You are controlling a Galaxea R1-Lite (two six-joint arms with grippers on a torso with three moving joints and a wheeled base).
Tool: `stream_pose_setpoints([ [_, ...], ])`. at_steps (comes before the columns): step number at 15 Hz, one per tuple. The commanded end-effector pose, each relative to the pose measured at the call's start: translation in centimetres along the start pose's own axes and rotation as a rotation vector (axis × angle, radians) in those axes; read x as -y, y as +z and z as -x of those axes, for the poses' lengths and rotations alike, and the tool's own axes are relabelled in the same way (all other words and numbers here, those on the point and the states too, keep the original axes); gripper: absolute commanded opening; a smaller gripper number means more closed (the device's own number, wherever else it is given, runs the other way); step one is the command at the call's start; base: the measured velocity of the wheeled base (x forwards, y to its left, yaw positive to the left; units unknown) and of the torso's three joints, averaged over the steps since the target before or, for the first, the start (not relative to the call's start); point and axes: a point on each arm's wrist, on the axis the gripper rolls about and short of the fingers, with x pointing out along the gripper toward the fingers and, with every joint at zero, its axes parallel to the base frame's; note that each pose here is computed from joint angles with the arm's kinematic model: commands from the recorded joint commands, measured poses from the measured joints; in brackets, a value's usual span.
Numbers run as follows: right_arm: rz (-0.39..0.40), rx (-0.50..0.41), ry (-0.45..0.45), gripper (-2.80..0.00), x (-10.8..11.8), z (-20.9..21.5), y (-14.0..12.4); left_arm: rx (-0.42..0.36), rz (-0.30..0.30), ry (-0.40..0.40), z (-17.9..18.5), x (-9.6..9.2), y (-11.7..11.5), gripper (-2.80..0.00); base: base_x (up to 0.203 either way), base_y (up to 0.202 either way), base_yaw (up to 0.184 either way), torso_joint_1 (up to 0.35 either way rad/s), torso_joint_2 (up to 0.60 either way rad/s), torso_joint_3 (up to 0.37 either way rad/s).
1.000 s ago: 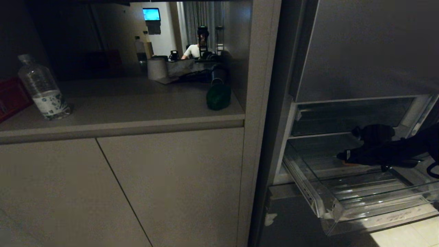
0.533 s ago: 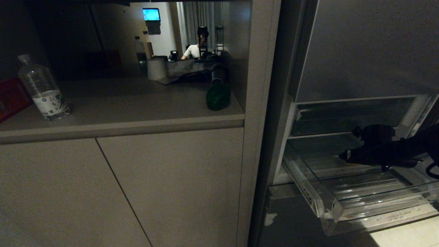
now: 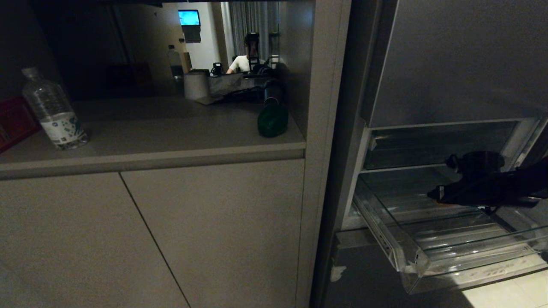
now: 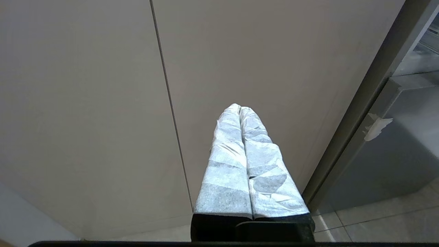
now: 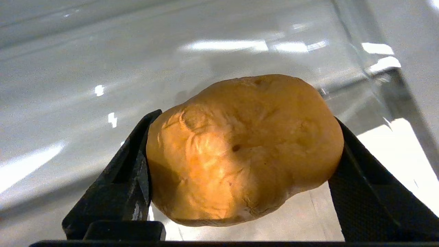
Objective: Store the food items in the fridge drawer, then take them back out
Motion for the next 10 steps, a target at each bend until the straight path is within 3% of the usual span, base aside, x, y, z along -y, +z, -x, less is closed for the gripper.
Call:
stream_pose_setpoints([
  [1,0.007,0.081,0.023,-2.80,0.1,7.0,2.0,-0.001,0.000,0.000,0.0,0.0,0.0,-2.80,0.000,0.000,0.000,0.000,0.00,0.000],
  [4,0.028,0.082,0.069,-2.80,-0.7,12.7,0.4,-0.001,0.000,0.000,0.0,0.0,0.0,-2.80,0.000,0.000,0.000,0.000,0.00,0.000],
  [10,0.070,0.171,0.157,-2.80,-2.1,22.1,-2.3,-0.001,0.000,0.000,0.0,0.0,0.0,-2.80,0.000,0.000,0.000,0.000,0.00,0.000],
])
